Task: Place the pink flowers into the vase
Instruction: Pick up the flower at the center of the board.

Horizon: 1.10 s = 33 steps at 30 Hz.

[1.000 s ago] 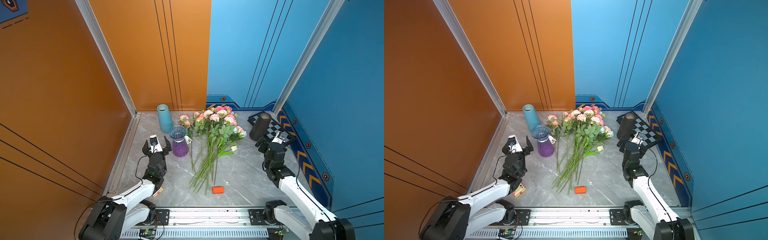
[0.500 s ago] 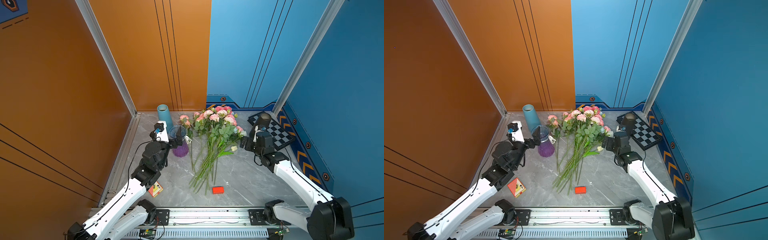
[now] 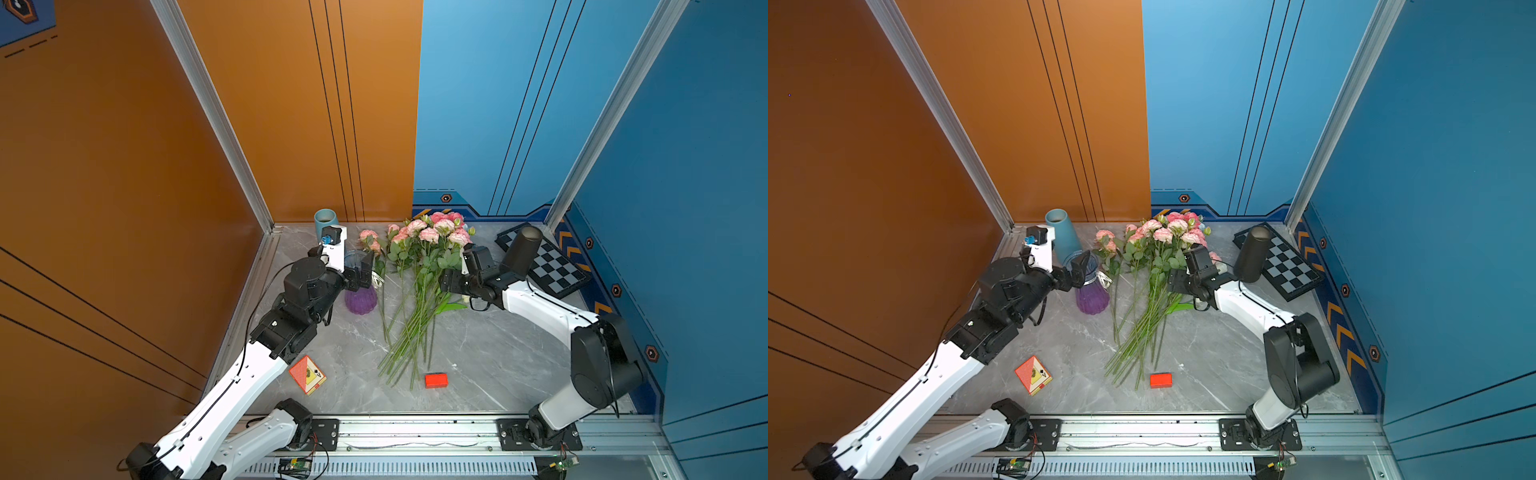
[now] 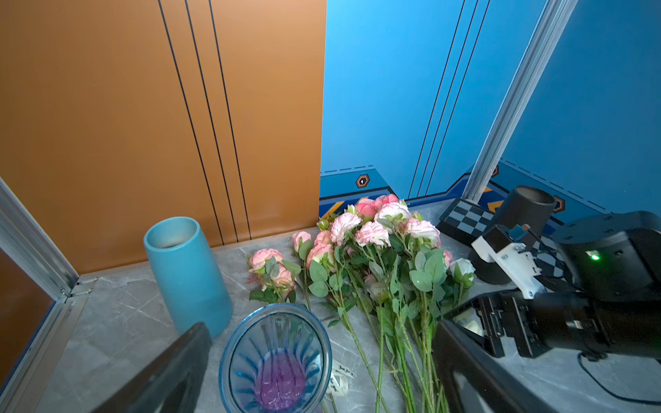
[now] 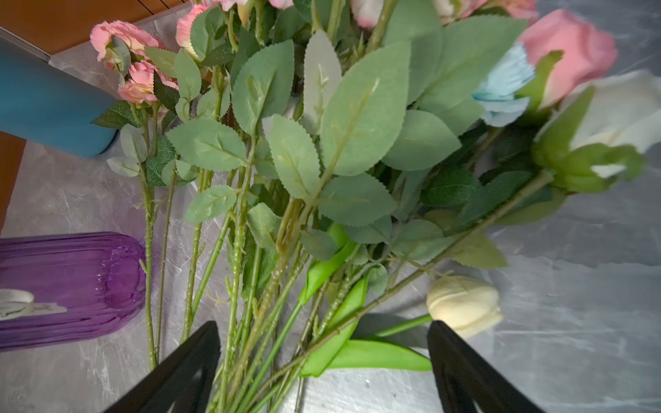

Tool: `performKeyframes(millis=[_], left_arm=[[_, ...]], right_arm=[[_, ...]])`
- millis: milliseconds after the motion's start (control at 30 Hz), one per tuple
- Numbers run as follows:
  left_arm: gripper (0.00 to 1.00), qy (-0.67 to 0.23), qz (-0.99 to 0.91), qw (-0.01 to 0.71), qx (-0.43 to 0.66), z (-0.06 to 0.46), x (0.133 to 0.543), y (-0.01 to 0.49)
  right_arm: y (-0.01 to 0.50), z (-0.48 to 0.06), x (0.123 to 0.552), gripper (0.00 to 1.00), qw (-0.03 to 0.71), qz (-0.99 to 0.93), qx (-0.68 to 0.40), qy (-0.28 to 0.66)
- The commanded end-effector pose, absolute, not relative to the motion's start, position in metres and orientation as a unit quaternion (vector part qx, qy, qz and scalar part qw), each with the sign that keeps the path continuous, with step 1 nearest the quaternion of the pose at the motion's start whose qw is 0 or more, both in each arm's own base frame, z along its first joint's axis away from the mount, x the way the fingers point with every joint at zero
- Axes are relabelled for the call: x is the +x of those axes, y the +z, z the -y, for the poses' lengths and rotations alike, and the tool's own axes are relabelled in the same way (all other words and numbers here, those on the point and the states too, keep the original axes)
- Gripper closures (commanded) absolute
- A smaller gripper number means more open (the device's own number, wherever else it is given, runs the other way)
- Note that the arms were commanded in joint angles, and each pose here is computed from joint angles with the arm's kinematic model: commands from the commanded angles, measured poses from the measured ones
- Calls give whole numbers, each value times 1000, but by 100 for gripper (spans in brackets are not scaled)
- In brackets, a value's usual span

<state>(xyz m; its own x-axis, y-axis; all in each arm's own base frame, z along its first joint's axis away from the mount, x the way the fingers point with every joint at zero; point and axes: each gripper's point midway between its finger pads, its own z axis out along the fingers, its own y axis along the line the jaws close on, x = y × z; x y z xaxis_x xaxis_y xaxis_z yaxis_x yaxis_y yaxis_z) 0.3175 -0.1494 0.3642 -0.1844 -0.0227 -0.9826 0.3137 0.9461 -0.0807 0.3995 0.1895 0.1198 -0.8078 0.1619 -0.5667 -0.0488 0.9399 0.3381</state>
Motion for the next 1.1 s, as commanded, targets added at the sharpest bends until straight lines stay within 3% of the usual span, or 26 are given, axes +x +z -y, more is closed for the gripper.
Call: performKeyframes(millis=[0, 600, 733, 900, 1067], left_arm=[[1, -158, -774, 609, 72, 152, 315, 360], [1, -180, -787, 574, 134, 192, 315, 335], [2, -177, -791, 569, 141, 194, 315, 329], [2, -176, -794, 563, 147, 197, 316, 322], [1, -174, -793, 565, 147, 198, 317, 314]], right_arm=[[116, -203, 405, 11, 288, -939, 41, 185], [89, -227, 437, 62, 276, -945, 59, 167], [83, -225, 438, 68, 272, -947, 63, 161], [81, -221, 441, 85, 274, -946, 70, 157], [98, -213, 444, 91, 292, -940, 78, 155]])
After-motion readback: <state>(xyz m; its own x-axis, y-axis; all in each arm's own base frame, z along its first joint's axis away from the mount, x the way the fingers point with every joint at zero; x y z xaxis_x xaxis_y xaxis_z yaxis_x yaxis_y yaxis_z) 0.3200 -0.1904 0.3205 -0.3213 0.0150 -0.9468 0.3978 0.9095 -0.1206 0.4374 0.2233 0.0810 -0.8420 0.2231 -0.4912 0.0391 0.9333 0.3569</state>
